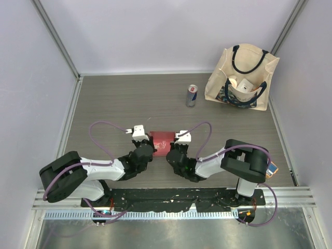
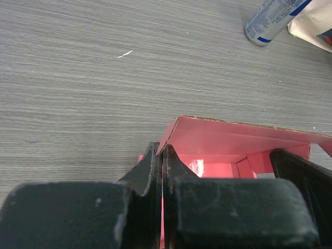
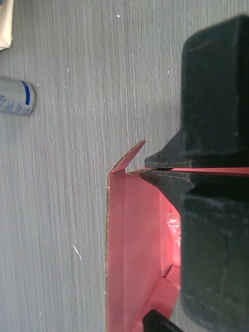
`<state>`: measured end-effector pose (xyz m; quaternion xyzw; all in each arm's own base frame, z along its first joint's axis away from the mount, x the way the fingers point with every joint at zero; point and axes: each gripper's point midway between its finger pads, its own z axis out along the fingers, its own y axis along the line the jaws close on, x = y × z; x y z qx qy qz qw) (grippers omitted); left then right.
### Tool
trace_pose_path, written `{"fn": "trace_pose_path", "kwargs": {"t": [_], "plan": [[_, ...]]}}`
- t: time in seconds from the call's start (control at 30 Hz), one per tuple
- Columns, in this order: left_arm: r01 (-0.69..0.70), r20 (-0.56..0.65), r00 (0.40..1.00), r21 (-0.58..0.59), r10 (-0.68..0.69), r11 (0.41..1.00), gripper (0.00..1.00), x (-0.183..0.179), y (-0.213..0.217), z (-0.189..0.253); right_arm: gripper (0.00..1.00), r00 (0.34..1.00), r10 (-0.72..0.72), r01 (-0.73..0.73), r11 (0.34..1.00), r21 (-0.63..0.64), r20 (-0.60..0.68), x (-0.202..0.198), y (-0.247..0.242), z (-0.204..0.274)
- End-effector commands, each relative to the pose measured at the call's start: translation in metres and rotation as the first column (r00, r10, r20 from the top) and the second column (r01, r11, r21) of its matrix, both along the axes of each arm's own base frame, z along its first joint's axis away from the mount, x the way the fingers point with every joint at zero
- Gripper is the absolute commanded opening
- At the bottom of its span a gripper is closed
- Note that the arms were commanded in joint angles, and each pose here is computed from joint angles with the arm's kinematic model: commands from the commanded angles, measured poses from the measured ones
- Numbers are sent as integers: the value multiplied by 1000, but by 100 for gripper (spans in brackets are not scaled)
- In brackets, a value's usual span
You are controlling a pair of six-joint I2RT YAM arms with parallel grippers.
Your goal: Fold the paper box
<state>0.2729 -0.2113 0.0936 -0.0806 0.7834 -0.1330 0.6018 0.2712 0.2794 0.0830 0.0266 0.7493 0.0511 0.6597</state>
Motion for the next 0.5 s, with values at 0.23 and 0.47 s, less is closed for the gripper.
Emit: {"fn": "trace_pose_path", "kwargs": {"t": [0.23,0.47], "plan": [[-119,33,992,-2,119,993,0,-8,24,-8,2,991,-130,127,987,96,23,-9,-21,7],[-124,20,992,-4,124,992,0,-17,29,-16,2,992,-126,123,984,132,16,-16,-14,6]]}}
